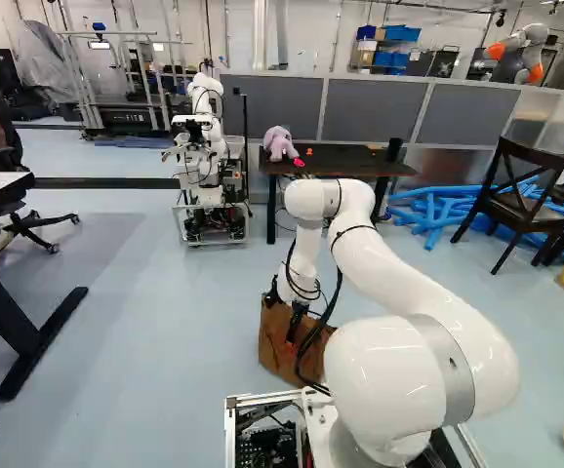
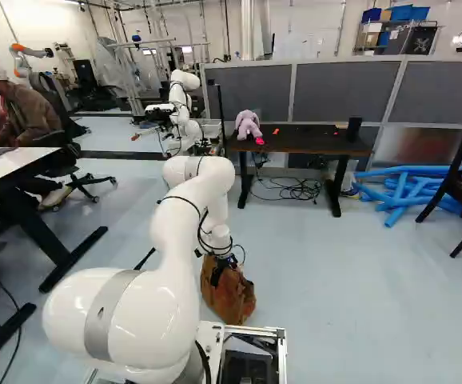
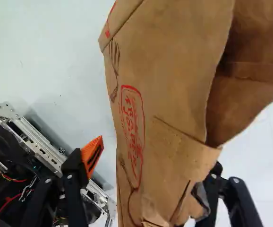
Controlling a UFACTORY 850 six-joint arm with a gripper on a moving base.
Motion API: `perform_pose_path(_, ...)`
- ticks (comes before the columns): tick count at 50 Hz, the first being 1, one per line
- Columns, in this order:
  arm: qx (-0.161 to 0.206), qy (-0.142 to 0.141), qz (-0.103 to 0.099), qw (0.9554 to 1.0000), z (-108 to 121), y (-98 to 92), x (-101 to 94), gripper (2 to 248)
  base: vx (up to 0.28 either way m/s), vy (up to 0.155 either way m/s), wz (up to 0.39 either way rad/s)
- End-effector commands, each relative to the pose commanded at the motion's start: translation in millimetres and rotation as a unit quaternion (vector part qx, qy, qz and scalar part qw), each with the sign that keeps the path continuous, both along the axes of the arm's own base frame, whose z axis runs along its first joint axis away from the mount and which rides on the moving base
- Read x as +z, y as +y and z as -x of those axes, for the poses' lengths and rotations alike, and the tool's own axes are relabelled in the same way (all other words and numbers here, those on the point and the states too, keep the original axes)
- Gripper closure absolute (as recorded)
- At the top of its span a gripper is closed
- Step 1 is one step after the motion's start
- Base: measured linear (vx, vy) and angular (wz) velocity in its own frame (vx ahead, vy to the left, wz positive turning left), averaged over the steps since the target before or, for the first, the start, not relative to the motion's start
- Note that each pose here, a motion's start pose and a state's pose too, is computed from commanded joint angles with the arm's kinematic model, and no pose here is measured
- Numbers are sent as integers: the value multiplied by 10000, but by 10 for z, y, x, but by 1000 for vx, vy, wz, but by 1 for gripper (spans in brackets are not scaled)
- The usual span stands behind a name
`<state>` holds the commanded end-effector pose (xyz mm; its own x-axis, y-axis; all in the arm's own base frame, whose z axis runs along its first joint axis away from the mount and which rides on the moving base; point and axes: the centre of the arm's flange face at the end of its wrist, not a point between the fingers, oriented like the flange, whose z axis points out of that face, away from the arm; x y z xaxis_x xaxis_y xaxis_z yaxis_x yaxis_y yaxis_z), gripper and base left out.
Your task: Pick up the bag on the ground and place it on the table
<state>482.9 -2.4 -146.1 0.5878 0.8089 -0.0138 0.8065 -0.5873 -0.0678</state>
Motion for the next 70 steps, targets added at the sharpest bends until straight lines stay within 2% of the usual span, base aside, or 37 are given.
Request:
perform_pose_path(4, 0, 0, 0, 10000, 0, 0, -9, 44, 0, 0, 0)
perform_pose_path(5, 0, 1, 0, 10000, 0, 0, -11, 82, 0, 0, 0)
perform_pose_path(10, 0, 1, 0, 10000, 0, 0, -14, 82, 0, 0, 0)
perform_pose_path(11, 0, 1, 0, 10000, 0, 0, -14, 120, 0, 0, 0)
perform_pose_path(15, 0, 1, 0, 10000, 0, 0, -14, 120, 0, 0, 0)
perform_pose_path(16, 0, 1, 0, 10000, 0, 0, -14, 157, 0, 0, 0)
perform_pose_path(20, 0, 1, 0, 10000, 0, 0, -14, 157, 0, 0, 0)
perform_pose_path(21, 0, 1, 0, 10000, 0, 0, -14, 194, 0, 0, 0)
perform_pose_path(25, 0, 1, 0, 10000, 0, 0, -14, 194, 0, 0, 0)
perform_pose_path(26, 0, 1, 0, 10000, 0, 0, -14, 228, 0, 0, 0)
perform_pose_path(47, 0, 0, 0, 10000, 0, 0, -5, 229, 0, 0, 0)
perform_pose_path(70, 0, -21, 0, 10000, 5, 0, 307, 229, 0, 0, 0)
